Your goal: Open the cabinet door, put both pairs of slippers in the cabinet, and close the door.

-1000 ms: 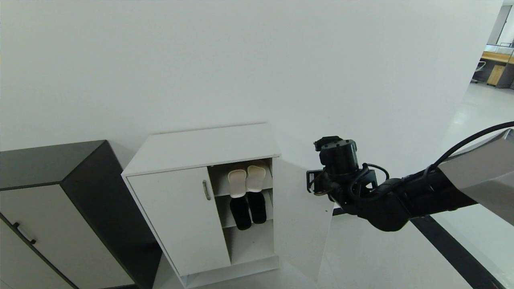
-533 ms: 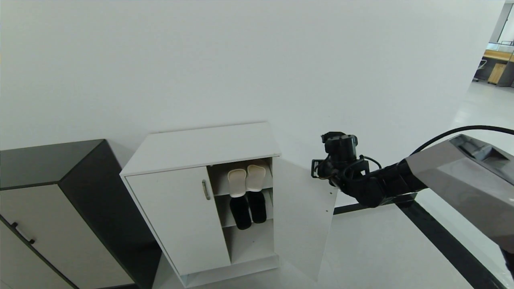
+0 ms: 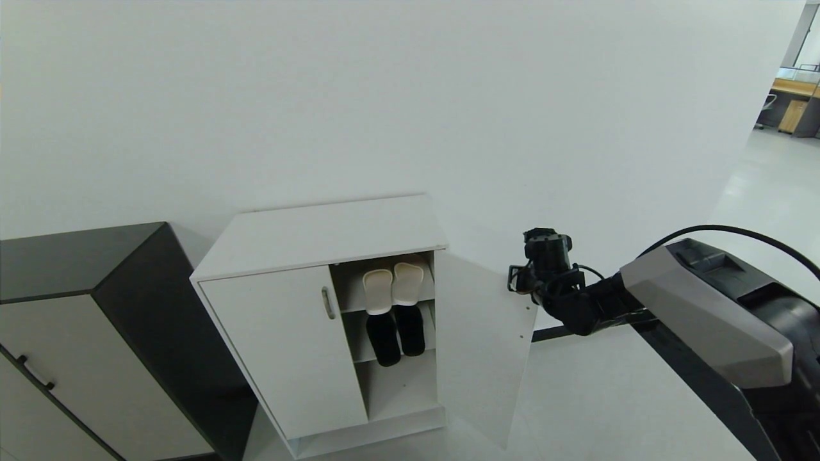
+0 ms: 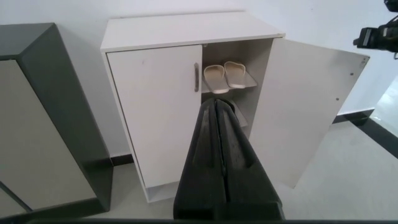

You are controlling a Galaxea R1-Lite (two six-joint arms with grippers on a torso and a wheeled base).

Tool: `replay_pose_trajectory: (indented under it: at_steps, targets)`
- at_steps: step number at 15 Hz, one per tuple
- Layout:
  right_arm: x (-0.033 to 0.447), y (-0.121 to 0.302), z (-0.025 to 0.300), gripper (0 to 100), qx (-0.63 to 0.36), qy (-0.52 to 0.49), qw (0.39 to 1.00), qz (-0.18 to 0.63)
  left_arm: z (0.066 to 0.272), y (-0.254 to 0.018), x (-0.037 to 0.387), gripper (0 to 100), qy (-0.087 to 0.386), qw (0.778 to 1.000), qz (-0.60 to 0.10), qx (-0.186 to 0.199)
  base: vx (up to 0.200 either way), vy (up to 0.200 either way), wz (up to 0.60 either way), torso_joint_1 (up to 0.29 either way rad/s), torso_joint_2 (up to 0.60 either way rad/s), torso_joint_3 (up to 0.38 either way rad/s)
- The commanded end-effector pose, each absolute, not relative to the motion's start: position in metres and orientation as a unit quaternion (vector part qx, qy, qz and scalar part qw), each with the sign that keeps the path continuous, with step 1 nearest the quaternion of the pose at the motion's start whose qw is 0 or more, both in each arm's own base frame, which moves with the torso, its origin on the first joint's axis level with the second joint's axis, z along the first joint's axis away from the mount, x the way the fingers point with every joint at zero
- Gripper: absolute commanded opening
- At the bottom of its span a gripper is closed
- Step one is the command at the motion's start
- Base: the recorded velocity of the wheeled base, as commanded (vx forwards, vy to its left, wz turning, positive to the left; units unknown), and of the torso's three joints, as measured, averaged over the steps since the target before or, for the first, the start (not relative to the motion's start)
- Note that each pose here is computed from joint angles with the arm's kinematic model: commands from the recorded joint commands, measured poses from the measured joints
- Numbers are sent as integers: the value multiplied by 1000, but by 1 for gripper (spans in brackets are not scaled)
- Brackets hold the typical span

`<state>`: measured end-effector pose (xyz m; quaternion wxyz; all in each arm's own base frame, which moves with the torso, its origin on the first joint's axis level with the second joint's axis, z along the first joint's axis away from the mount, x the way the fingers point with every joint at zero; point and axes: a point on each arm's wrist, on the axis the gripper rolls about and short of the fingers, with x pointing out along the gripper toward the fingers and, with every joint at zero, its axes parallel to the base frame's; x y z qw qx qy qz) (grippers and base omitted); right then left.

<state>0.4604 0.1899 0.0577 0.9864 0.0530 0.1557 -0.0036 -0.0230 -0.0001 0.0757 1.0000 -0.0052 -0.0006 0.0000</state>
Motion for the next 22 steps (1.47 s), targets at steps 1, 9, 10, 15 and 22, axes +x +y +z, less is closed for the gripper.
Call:
replay_pose_trajectory:
  at_steps: [1,9,10,15,22]
  targets:
    - [463,190,43,0,49,165,985,-6,76,0,-23,0,0,1000,0,-5,0,0,0,0,0,0]
    - [419,214,64,0,34,177,983,35,76,0,-23,0,0,1000,0,-5,0,0,0,0,0,0]
    - [413,219,65,0,33,176,983,43,76,0,-23,0,0,1000,0,-5,0,0,0,0,0,0]
    - [356,256,72,0,14,189,976,109,76,0,-23,0,0,1000,1,-5,0,0,0,0,0,0]
    - [321,262,90,0,-29,154,976,153,76,0,-23,0,0,1000,1,-5,0,0,0,0,0,0]
